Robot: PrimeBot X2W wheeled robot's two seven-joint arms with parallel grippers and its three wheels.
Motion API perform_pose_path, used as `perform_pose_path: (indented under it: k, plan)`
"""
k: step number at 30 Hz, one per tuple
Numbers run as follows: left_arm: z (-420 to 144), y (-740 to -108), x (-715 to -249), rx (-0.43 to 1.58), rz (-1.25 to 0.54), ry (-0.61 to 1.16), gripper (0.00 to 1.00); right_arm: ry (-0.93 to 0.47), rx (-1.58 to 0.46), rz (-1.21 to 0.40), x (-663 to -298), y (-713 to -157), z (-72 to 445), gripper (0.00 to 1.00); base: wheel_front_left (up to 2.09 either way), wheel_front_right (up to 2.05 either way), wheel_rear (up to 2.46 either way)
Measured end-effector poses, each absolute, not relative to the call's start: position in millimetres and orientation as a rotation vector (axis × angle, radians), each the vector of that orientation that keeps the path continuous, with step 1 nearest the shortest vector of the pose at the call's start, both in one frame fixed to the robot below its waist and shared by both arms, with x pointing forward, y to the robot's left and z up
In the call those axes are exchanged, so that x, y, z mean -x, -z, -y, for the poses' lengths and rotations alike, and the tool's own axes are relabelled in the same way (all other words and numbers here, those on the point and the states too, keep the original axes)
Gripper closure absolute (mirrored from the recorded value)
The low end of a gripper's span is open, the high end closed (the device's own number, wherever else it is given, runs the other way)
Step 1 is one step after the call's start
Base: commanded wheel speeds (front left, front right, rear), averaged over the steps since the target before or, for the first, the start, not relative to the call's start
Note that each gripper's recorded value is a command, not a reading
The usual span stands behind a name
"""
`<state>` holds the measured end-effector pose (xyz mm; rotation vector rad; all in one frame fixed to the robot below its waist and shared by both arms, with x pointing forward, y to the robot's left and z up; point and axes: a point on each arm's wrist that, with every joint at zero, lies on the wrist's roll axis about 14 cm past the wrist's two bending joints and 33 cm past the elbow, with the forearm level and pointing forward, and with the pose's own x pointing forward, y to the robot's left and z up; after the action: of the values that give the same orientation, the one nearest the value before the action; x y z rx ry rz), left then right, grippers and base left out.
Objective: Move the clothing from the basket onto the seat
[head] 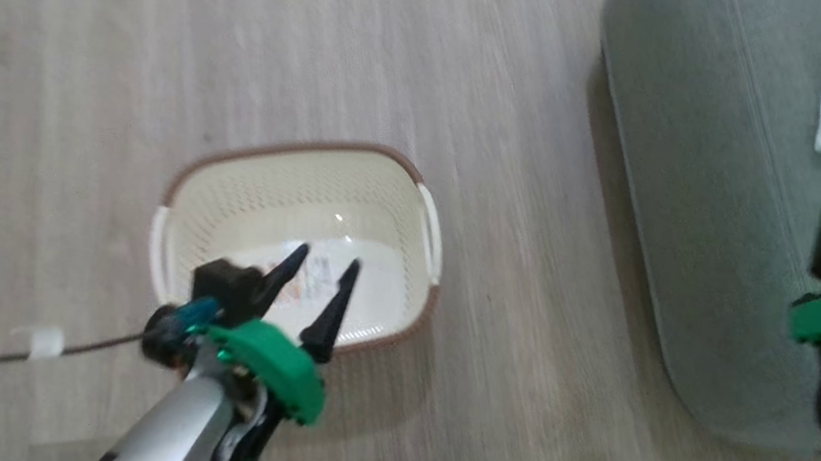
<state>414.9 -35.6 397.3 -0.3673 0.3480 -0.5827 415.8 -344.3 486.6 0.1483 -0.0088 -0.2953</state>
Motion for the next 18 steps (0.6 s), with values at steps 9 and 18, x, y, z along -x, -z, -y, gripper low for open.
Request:
perform_pose_path:
  k: [9,18]
  plan:
    - [-75.1,-436.4,-419.6,0.334,-0.194,0.274,0.0,0.095,-0.16,0.003,-409.1,-482.1,250.0,0.0,0.0,0.0,0.0]
    - [-140.9,-457.2,-392.1,0.327,-0.106,0.099,0.0,-0.058,-0.072,-0.005,-388.0,-483.3,193.4,0.0,0.0,0.0,0.0]
